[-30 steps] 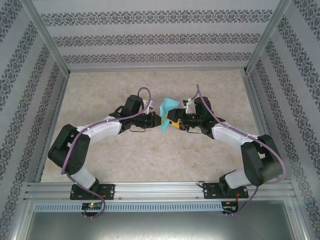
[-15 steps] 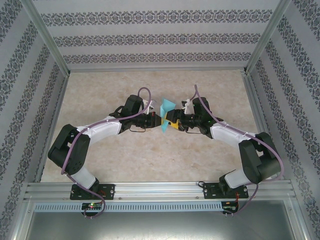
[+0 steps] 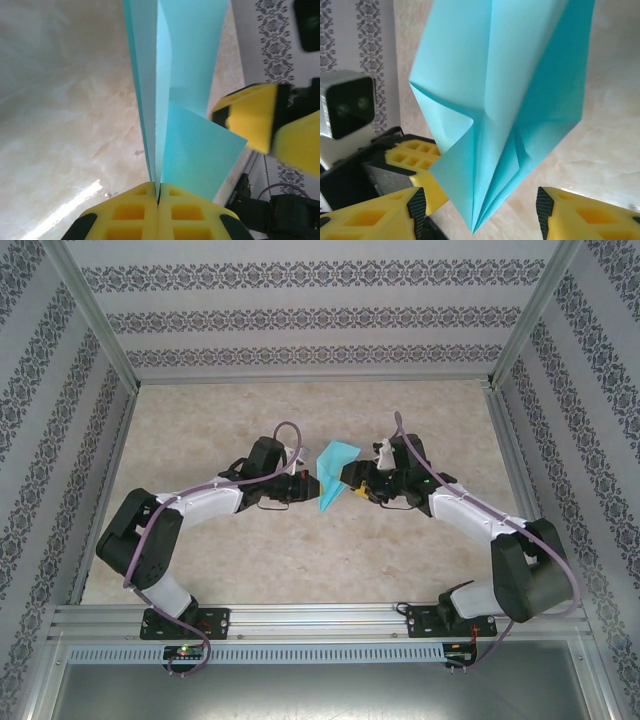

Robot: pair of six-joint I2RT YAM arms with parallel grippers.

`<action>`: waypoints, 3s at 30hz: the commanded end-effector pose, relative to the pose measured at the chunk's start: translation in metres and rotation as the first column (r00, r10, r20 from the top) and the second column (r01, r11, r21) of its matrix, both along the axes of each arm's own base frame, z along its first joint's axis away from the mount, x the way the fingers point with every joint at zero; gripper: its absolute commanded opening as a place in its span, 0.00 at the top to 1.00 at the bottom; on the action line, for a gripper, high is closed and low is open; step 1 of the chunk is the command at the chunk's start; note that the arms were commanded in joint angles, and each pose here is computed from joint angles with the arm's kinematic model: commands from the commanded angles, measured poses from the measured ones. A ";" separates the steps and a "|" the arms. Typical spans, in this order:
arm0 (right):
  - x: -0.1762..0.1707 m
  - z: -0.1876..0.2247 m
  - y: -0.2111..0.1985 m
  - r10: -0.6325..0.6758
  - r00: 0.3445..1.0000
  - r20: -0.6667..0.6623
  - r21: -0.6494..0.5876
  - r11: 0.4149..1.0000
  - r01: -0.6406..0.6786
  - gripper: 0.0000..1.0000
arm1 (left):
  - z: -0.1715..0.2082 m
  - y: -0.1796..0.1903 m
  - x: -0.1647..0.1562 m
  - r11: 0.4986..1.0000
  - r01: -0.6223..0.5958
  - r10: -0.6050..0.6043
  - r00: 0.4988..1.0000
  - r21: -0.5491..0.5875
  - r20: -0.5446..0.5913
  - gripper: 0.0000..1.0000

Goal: Fold a paper plane with a square sheet of paper (pick it up from the middle)
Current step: Turn over a paper plane at the center of the table.

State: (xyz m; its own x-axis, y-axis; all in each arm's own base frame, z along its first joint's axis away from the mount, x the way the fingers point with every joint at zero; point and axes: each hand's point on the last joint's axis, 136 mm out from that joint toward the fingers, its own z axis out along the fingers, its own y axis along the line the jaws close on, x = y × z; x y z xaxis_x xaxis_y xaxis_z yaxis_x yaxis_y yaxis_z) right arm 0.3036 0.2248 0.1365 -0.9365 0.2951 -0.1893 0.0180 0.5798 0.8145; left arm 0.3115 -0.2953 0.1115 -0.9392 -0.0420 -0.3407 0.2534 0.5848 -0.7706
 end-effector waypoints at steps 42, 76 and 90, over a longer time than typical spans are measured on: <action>-0.004 -0.075 0.061 0.119 0.982 -0.143 -0.103 0.986 -0.135 0.40 | -0.092 0.020 0.001 0.986 -0.061 0.075 0.994 0.157 -0.085 0.93; 0.005 -0.083 0.075 0.138 0.979 -0.151 -0.055 0.988 -0.147 0.43 | -0.089 0.018 0.000 0.988 -0.044 0.058 0.994 0.149 -0.088 0.93; -0.003 -0.102 0.066 0.118 0.975 -0.188 -0.131 0.981 -0.144 0.61 | -0.065 0.009 0.001 0.997 -0.044 0.049 0.996 0.066 -0.075 0.93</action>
